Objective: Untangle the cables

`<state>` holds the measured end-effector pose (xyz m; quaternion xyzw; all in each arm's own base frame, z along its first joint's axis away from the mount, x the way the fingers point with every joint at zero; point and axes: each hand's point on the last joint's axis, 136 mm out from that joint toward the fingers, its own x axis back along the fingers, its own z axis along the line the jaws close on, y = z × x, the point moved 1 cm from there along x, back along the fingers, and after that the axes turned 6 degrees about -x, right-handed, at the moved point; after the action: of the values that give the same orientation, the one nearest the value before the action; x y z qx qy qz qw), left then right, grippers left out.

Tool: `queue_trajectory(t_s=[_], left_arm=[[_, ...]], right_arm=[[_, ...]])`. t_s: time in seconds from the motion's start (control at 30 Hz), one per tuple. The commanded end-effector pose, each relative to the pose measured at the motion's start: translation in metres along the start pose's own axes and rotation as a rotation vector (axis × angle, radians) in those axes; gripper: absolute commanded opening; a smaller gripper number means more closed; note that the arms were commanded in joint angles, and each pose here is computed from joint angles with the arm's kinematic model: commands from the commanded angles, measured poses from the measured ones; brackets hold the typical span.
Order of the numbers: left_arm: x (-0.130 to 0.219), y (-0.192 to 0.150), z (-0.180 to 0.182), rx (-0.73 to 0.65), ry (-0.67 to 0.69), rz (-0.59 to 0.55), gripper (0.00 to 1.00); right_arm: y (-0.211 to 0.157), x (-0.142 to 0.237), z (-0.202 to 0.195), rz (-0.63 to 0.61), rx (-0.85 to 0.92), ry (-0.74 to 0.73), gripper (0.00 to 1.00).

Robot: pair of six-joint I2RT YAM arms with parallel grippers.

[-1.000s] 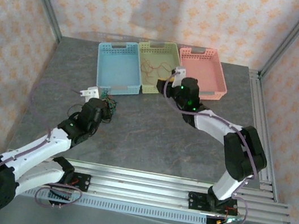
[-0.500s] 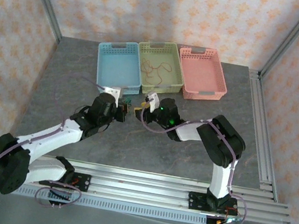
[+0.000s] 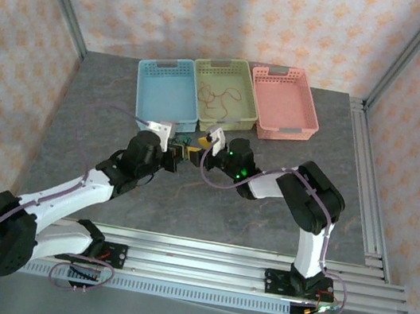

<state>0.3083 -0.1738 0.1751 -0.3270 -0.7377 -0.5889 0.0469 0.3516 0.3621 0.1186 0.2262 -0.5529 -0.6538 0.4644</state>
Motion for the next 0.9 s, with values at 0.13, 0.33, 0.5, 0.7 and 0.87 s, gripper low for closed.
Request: queue_trajectory(t_s=[0.13, 0.33, 0.5, 0.7, 0.87], left_arm=[[0.004, 0.010, -0.016, -0.026, -0.080, -0.055, 0.00], [0.009, 0.009, -0.020, -0.039, -0.098, -0.076, 0.00], [0.010, 0.009, -0.020, -0.041, -0.091, -0.083, 0.00], [0.014, 0.011, -0.008, -0.019, -0.023, -0.105, 0.00], [0.018, 0.011, 0.004, 0.004, 0.042, -0.127, 0.00]], right_arm=[[0.006, -0.007, 0.010, -0.026, 0.023, 0.064, 0.56], [0.005, -0.009, 0.016, -0.011, -0.002, 0.114, 0.57], [0.004, -0.010, 0.026, -0.005, -0.024, 0.177, 0.58], [0.015, 0.000, 0.017, -0.081, 0.006, 0.096, 0.58], [0.033, 0.019, 0.005, -0.214, 0.012, -0.016, 0.63]])
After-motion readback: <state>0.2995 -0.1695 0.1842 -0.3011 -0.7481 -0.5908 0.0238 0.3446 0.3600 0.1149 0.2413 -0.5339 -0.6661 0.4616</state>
